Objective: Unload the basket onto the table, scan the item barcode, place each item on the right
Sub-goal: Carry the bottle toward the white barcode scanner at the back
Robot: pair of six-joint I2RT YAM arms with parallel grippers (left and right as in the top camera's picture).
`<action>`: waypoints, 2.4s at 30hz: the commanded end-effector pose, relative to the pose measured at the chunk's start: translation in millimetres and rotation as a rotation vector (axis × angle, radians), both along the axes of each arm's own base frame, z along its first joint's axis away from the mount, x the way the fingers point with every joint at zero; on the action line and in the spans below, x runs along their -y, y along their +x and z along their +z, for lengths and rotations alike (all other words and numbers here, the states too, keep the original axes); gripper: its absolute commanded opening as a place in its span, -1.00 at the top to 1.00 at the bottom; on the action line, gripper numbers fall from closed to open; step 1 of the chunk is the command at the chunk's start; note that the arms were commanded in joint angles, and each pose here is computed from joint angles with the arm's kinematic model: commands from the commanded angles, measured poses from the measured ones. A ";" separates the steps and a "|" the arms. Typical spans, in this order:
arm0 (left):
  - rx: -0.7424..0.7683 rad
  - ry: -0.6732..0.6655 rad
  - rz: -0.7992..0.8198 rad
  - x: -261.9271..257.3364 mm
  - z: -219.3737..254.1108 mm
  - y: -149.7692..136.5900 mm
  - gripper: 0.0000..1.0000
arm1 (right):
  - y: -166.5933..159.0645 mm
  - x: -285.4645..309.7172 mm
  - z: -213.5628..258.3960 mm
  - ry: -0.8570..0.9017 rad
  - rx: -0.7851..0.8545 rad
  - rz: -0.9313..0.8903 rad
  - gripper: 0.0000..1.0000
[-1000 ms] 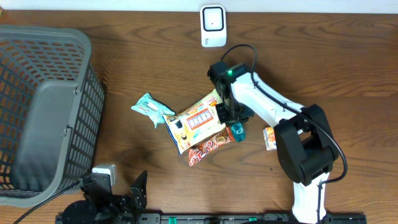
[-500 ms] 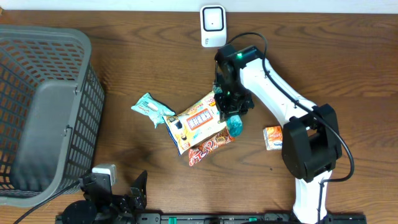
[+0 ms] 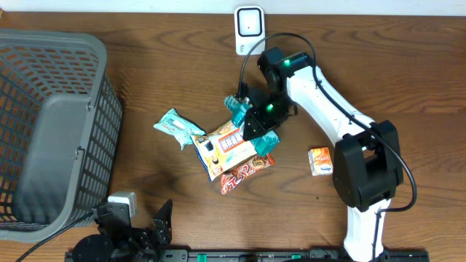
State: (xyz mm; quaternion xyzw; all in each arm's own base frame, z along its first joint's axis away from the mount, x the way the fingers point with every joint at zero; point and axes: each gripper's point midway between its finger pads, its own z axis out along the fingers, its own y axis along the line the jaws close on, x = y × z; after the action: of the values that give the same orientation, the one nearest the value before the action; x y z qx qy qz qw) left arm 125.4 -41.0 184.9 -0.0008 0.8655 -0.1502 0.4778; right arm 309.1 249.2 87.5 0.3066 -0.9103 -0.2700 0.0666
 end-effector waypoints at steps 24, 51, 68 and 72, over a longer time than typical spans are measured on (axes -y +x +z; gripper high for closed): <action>-0.002 -0.017 0.000 1.5 1.3 -0.6 -0.96 | 39.7 88.6 -70.0 -0.757 0.245 -1.053 0.70; -0.002 -0.017 0.000 1.5 1.3 -0.6 -0.96 | 55.7 56.8 1.8 -0.605 0.161 -0.971 -0.99; -0.002 -0.017 0.000 1.5 1.3 -0.6 -0.96 | 70.3 98.0 15.9 -0.740 0.296 -1.105 -0.97; -0.002 -0.017 0.000 1.5 1.3 -0.6 -0.96 | 61.6 117.3 13.9 -0.776 0.191 -1.216 -0.86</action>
State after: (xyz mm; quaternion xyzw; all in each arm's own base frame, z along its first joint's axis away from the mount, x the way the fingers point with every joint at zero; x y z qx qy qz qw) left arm 125.4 -41.0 184.9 -0.0071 0.8655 -0.1536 0.4767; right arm 367.0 150.6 94.9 -0.2096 -0.9688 0.1132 -0.0688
